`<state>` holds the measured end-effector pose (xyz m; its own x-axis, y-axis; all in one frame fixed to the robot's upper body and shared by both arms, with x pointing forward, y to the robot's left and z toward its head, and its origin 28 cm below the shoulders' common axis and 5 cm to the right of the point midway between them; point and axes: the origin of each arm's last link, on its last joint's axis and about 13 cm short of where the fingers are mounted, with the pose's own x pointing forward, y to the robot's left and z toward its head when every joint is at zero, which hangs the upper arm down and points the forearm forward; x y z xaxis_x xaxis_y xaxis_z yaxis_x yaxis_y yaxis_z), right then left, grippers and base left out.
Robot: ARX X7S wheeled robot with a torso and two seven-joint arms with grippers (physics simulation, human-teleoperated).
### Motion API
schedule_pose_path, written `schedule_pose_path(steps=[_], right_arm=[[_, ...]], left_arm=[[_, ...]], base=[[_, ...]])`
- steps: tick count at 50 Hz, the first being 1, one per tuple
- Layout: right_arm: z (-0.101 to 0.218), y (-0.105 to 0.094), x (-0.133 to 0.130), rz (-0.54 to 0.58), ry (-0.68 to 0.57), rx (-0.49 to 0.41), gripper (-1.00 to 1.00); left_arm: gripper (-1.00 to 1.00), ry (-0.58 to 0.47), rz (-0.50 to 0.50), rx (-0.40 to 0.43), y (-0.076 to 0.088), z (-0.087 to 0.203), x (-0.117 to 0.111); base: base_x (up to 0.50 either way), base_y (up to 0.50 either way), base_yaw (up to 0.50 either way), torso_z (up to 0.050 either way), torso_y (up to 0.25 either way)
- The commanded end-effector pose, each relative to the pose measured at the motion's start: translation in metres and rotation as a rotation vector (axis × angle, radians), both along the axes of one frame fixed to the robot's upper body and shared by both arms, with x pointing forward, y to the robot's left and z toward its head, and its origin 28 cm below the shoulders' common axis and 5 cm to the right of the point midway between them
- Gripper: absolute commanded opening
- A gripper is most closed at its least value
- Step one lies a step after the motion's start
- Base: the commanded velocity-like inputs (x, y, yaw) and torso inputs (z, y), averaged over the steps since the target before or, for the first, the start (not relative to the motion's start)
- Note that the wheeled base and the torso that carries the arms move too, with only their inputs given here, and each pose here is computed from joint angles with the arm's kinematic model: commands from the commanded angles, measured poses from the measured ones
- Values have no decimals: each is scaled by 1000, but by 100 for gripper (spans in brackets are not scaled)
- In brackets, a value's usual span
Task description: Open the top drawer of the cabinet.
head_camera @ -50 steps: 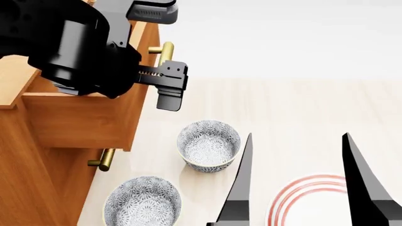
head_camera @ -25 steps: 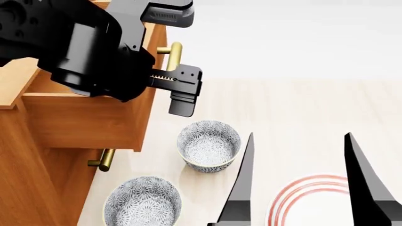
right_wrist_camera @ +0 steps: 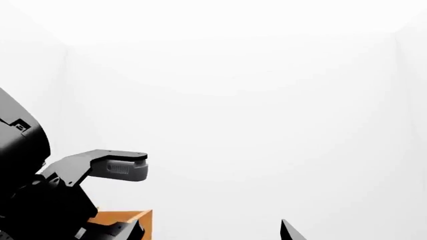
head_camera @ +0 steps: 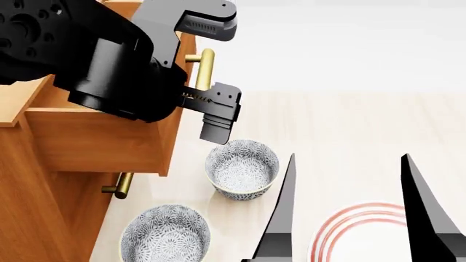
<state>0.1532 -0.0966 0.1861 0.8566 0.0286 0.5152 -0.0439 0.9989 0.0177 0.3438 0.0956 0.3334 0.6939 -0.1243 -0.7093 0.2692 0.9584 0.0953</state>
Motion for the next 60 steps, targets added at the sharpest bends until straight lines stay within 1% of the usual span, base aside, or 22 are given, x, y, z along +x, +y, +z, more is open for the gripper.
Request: schedule_pose_path(steps=[1,5,8,13,15,31,49,59,60], right_arm=[[2,-2,4,-8,-26,4,100],[3,-2,4,-8,-27,5,100],[2,-1,5,-6,-25,5,100],[2,-1,5,-4,-24,5,100],[2,-1,5,-4,-23,5,100],[2,0,4,-3,-25,5,100],[2,-1,5,-5,-23,8,100],[1,-1,4,-4,-24,9,100],[1,-2,4,-5,-23,9,100]], left_arm=[[100,46,-144,-203,-35,14,-21],[100,56,-156,-226,-38,16,-25],[100,52,-171,-219,-41,16,-28],[100,55,-187,-233,-43,19,-31],[100,60,-196,-253,-44,20,-32],[100,71,-226,-275,-49,23,-39],[100,91,-260,-331,-55,25,-46],[100,93,-290,-345,-60,28,-54],[100,99,-293,-357,-60,29,-55]], base=[[0,0,0,0,11],[-5,0,0,0,2],[-9,0,0,0,4],[0,0,0,0,2],[0,0,0,0,0],[-1,0,0,0,1],[-1,0,0,0,1],[-1,0,0,0,1],[0,0,0,0,0]])
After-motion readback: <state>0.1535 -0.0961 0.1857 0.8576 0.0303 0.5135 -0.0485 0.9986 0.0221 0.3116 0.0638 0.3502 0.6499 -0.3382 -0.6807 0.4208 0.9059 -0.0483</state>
